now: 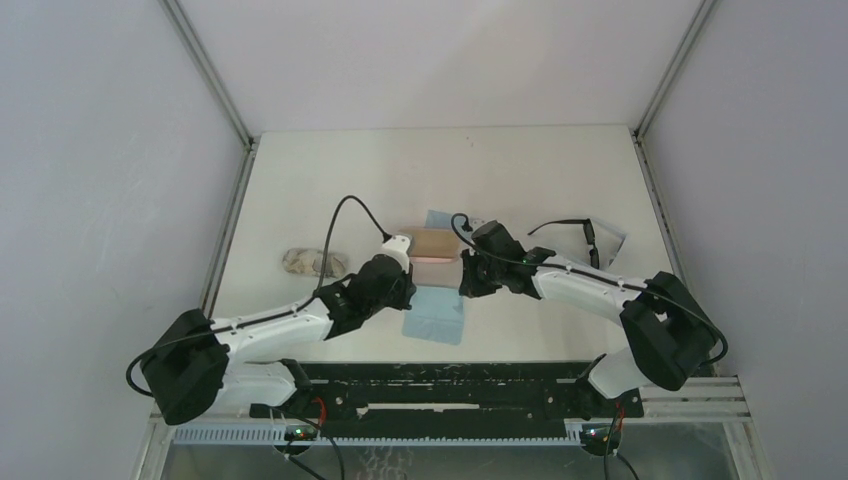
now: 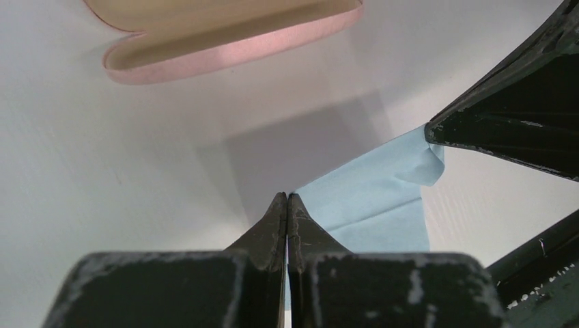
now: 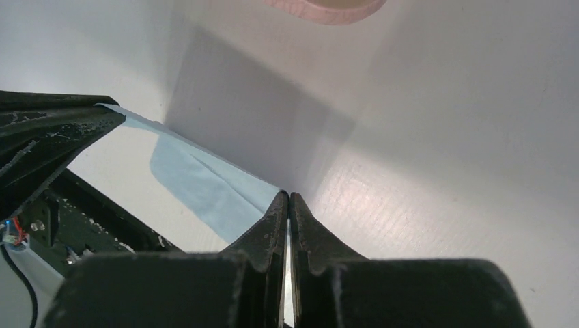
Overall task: Organize the sunglasses
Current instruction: Fold the glasses cleaning cloth at the center of the board.
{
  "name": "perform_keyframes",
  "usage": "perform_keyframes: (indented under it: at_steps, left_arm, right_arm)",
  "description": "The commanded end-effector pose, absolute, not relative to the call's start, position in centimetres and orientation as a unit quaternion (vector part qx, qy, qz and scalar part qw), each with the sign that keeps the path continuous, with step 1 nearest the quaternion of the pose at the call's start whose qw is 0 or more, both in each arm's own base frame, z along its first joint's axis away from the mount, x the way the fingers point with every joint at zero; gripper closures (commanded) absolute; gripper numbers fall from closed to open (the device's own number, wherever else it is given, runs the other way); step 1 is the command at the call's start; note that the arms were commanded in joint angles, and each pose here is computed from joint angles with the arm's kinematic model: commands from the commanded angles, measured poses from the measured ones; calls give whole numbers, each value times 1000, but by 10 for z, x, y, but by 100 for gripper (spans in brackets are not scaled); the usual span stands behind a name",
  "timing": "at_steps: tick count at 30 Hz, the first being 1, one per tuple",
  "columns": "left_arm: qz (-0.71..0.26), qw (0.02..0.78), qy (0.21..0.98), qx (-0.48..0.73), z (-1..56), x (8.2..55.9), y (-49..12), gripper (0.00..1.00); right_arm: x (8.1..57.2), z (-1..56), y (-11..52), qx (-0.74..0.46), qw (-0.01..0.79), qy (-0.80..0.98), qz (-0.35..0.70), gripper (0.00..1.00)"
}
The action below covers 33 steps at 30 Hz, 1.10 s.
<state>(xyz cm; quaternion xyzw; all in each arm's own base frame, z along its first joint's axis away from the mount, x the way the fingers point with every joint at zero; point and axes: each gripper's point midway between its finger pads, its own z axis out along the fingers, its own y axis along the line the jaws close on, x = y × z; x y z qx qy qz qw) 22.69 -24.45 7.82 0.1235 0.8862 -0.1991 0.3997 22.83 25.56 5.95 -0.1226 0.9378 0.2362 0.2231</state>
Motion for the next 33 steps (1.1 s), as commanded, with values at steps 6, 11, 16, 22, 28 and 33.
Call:
perform_keyframes:
  at_steps: [6,11,16,22,28,33]
  left_arm:
    - [-210,463,847,156,103,255,-262,100]
    - [-201,465,847,160,96,258,-260,100]
    - [-205,459,848,166,91,255,-260,100]
    - [-222,452,846,176,87,243,-258,100]
    - [-218,440,851,185,79,238,-255,100]
    - [-218,438,852,187,77,234,-251,100]
  right_arm:
    - [257,75,265,-156,278,919,233,100]
    - [264,75,261,-152,293,919,216,100]
    - [259,76,265,-173,296,915,214,100]
    - [245,78,275,-217,296,905,216,100]
    - [241,77,275,-225,300,905,199,100]
    - [236,79,277,-235,298,903,201,100]
